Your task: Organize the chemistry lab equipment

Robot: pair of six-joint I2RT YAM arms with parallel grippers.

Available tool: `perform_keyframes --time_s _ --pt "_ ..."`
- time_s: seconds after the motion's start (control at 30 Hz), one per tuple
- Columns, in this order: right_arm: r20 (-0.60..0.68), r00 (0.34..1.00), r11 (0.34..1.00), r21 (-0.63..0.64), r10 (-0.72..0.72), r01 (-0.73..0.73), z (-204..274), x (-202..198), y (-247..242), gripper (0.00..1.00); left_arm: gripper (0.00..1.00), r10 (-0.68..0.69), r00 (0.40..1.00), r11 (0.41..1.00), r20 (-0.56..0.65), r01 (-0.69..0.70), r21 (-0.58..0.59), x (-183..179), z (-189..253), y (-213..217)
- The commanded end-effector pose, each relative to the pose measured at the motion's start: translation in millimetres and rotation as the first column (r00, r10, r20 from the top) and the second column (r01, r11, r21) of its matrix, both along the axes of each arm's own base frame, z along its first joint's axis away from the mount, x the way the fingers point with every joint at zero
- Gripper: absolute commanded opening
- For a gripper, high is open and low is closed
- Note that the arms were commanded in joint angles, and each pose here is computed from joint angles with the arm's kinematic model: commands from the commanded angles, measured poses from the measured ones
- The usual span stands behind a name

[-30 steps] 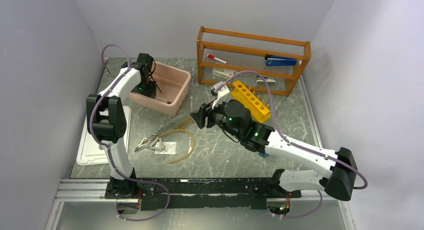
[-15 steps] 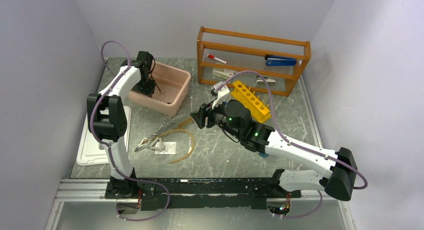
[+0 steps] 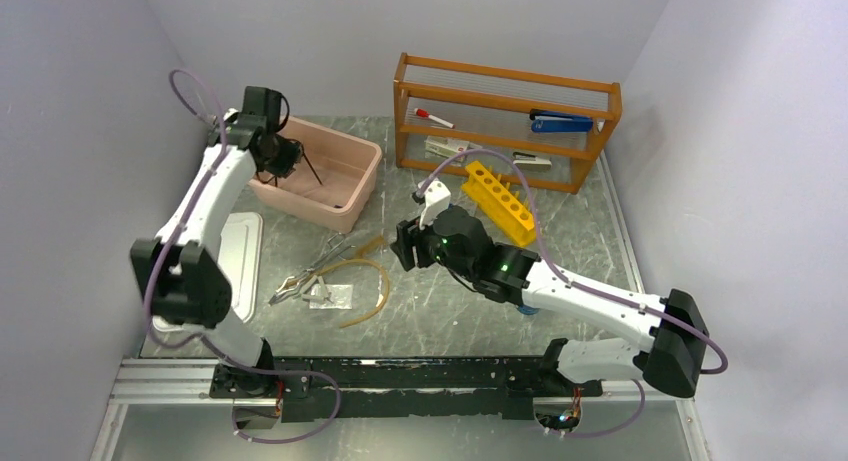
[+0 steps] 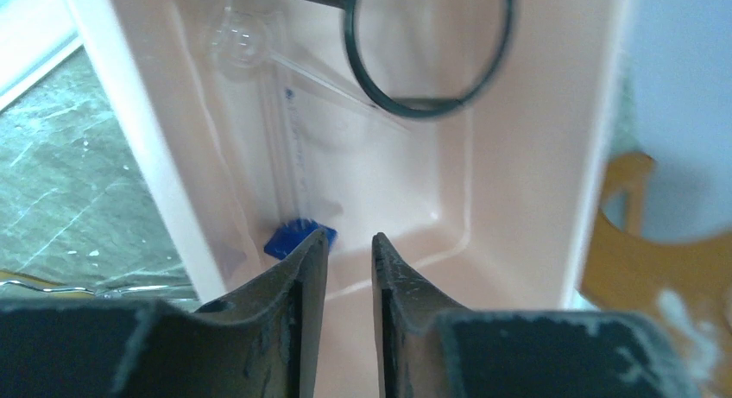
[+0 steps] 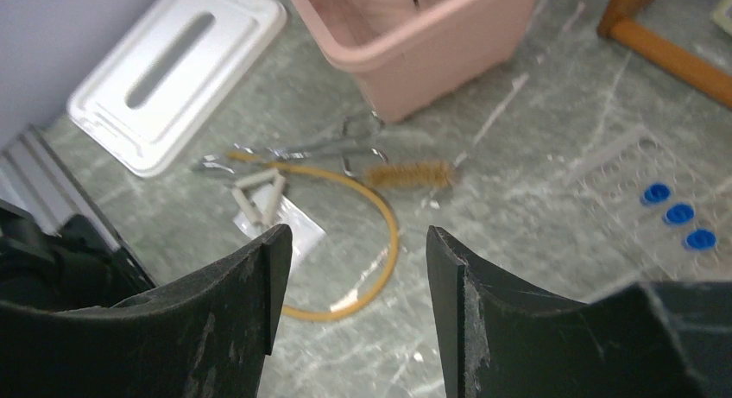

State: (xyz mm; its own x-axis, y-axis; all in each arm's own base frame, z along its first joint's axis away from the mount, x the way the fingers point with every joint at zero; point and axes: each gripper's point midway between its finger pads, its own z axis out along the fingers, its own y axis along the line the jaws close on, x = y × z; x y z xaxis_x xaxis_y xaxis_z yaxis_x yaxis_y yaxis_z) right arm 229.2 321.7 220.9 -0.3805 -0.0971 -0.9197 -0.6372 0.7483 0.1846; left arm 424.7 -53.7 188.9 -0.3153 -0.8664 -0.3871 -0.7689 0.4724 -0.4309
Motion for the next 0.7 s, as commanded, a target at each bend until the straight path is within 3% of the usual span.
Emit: perform_keyframes --time_s 0.0,0.07,0.2,0.3,0.4,0.5,0.67 --pt "-0.107 0.993 0.977 -0.209 -0.055 0.031 -49.6 -9.8 -30.5 0.63 0.26 -0.214 0.948 0.976 0.236 0.218 0.006 -19.1 58.2 -17.2" --pt "-0.161 0.984 0.963 -0.27 -0.073 0.027 -66.5 -17.8 -40.8 0.63 0.28 -0.296 0.89 0.952 0.346 0.303 0.035 -32.2 78.0 -25.2" --pt "-0.243 0.962 0.949 -0.313 -0.123 0.043 -86.8 -32.3 -56.1 0.63 0.39 -0.513 0.729 0.858 0.454 0.445 0.256 -56.7 111.4 -28.4" --pt "-0.265 0.951 0.965 -0.246 -0.159 0.093 -80.4 -34.4 -56.4 0.63 0.53 -0.722 0.501 0.689 0.478 0.582 0.431 -75.0 126.3 -50.3" --pt "-0.264 0.941 0.972 -0.157 -0.212 0.175 -67.5 -26.5 -53.4 0.62 0.7 -0.805 0.32 0.568 0.499 0.657 0.495 -94.7 127.8 -73.8" --pt "-0.29 0.901 0.945 -0.148 -0.323 0.292 -65.7 -13.0 -58.9 0.61 0.79 -0.855 0.231 0.48 0.464 0.692 0.539 -107.0 129.9 -93.3" --pt "-0.387 0.807 0.894 -0.156 -0.446 0.42 -84.4 12.7 -81.2 0.57 0.83 -0.929 0.089 0.306 0.359 0.73 0.611 -130.8 119.4 -141.3"
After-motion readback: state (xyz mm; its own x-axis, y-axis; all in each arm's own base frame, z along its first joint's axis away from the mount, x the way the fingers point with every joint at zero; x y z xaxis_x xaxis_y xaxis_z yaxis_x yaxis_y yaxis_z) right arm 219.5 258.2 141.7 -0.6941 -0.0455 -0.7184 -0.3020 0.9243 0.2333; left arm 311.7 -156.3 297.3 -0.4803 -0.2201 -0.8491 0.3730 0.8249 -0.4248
